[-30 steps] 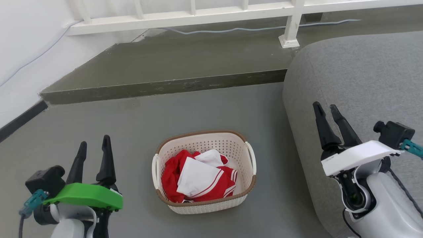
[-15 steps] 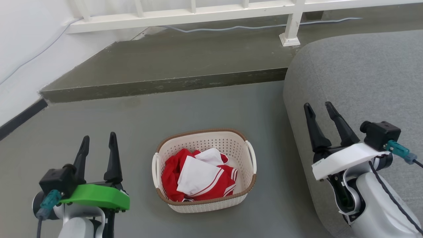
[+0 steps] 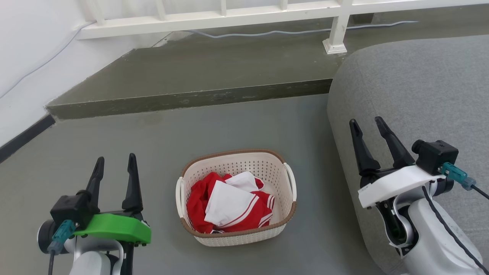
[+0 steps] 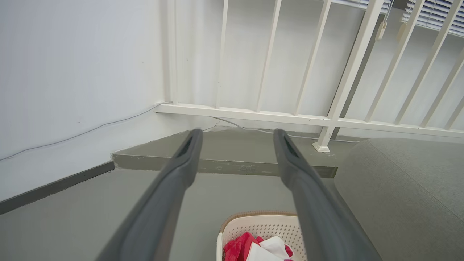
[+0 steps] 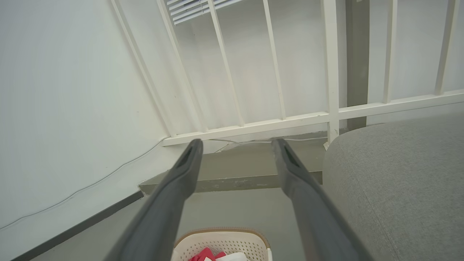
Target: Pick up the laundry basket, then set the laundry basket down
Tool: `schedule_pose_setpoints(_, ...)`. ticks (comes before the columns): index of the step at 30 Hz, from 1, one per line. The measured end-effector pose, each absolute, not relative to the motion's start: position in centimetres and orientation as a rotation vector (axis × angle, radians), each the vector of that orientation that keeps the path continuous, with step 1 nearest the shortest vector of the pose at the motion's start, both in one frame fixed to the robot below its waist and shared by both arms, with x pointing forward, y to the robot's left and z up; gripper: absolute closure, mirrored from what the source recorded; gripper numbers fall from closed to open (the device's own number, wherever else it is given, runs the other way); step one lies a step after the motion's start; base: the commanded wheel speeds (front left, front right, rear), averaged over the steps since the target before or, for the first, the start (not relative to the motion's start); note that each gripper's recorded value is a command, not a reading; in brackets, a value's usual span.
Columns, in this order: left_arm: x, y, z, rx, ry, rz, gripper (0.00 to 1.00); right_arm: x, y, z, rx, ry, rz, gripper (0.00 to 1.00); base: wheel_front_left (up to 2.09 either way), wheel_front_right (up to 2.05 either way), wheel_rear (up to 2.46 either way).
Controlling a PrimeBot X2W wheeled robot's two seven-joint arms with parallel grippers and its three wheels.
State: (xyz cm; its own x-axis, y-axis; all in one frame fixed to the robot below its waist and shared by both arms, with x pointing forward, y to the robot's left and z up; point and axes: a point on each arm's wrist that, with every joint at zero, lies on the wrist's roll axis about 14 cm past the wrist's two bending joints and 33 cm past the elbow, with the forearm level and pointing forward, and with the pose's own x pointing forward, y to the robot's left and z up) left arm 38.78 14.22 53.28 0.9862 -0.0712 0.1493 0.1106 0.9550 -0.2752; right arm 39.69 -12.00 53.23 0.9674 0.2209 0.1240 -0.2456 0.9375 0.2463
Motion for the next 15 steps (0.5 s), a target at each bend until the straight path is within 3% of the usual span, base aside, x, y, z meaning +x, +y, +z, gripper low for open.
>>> schedule_pose_setpoints(15, 38.71, 14.55, 52.75, -0.288, -0.124, -0.079, 0.00, 39.73, -11.91, 53.21, 0.273, -0.098, 0.231, 0.00, 0.00, 0.00, 0.00)
